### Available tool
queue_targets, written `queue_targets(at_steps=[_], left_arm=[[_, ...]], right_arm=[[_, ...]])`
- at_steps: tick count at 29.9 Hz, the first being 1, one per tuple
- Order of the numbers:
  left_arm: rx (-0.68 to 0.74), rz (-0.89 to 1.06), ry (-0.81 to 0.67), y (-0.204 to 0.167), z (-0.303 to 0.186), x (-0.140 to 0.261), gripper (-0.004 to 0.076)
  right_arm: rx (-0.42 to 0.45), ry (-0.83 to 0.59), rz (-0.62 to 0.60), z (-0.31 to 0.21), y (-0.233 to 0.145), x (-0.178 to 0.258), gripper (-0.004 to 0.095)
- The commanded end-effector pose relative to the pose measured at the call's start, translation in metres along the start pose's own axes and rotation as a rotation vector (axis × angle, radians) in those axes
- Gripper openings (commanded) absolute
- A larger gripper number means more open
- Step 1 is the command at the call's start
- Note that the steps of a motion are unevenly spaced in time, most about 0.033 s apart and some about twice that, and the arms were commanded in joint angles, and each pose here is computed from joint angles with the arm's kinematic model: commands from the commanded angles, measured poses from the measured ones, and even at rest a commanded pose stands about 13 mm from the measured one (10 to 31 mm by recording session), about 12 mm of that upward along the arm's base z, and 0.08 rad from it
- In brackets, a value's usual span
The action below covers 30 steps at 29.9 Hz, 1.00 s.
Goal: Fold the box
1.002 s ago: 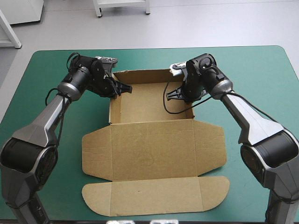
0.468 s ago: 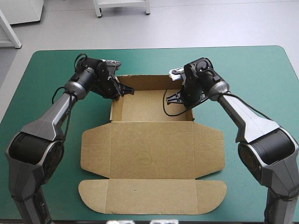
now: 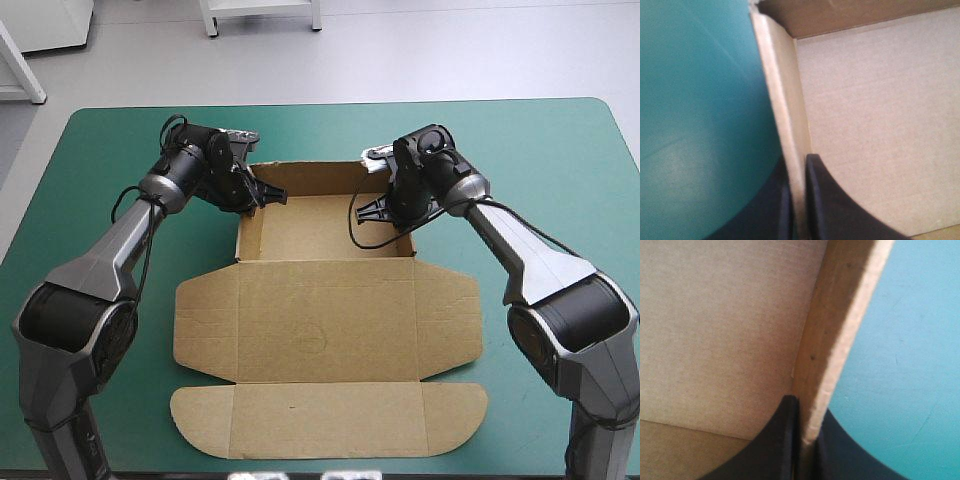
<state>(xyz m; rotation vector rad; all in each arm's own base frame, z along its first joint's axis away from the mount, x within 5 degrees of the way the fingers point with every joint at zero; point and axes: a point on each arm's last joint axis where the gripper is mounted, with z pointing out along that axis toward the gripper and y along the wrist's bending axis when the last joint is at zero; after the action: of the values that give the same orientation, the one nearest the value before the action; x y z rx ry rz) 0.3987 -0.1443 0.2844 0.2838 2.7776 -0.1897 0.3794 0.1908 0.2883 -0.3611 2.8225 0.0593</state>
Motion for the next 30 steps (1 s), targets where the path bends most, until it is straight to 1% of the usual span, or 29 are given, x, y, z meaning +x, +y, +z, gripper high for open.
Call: queue_targets(at_steps=[1,3,5,6,8,10,12,14,15,16,18,21,24,26,30], left_arm=[[0.100,0.019,-0.028,-0.019,-0.022,0.002,-0.0008],[0.100,0.026,-0.028,-0.019,-0.022,0.002,-0.0003],[0.107,0.043,-0.021,-0.020,-0.022,0.003,0.0032],[0.107,0.043,-0.023,-0.020,-0.024,0.003,0.0066],[0.108,0.044,-0.027,-0.020,-0.025,0.002,0.0155],[0.109,0.046,-0.033,-0.021,-0.030,0.001,0.0259],[0.111,0.049,-0.039,-0.022,-0.035,-0.001,0.0337],[0.113,0.055,-0.048,-0.022,-0.042,-0.004,0.0386],[0.113,0.060,-0.057,-0.023,-0.046,-0.005,0.0409],[0.110,0.063,-0.071,-0.023,-0.050,-0.008,0.0420],[0.112,0.064,-0.096,-0.023,-0.057,-0.011,0.0433],[0.114,0.067,-0.127,-0.024,-0.065,-0.015,0.0433],[0.109,0.065,-0.122,-0.023,-0.065,-0.015,0.0433],[0.086,0.067,-0.116,-0.021,-0.063,-0.014,0.0433],[0.031,0.082,-0.122,-0.016,-0.063,-0.015,0.0433]], right_arm=[[-0.081,-0.098,-0.036,-0.025,0.012,-0.003,0.0004],[-0.075,-0.099,-0.036,-0.025,0.011,-0.003,0.0024],[-0.068,-0.089,-0.038,-0.025,0.011,-0.002,0.0084],[-0.062,-0.084,-0.040,-0.026,0.010,-0.002,0.0116],[-0.037,-0.089,-0.052,-0.031,0.008,-0.004,0.0220],[-0.018,-0.104,-0.052,-0.039,0.006,-0.006,0.0344],[0.003,-0.142,-0.026,-0.050,0.003,-0.011,0.0458],[0.000,-0.173,-0.007,-0.059,0.003,-0.013,0.0558],[-0.001,-0.197,-0.004,-0.065,0.002,-0.016,0.0590],[0.000,-0.213,-0.003,-0.069,0.002,-0.017,0.0608],[0.016,-0.234,-0.006,-0.074,0.000,-0.019,0.0610],[0.042,-0.247,-0.011,-0.076,-0.002,-0.020,0.0610],[0.052,-0.249,-0.010,-0.076,-0.003,-0.021,0.0610],[0.062,-0.252,-0.013,-0.076,-0.004,-0.021,0.0610],[0.112,-0.262,-0.024,-0.075,-0.008,-0.022,0.0610]])
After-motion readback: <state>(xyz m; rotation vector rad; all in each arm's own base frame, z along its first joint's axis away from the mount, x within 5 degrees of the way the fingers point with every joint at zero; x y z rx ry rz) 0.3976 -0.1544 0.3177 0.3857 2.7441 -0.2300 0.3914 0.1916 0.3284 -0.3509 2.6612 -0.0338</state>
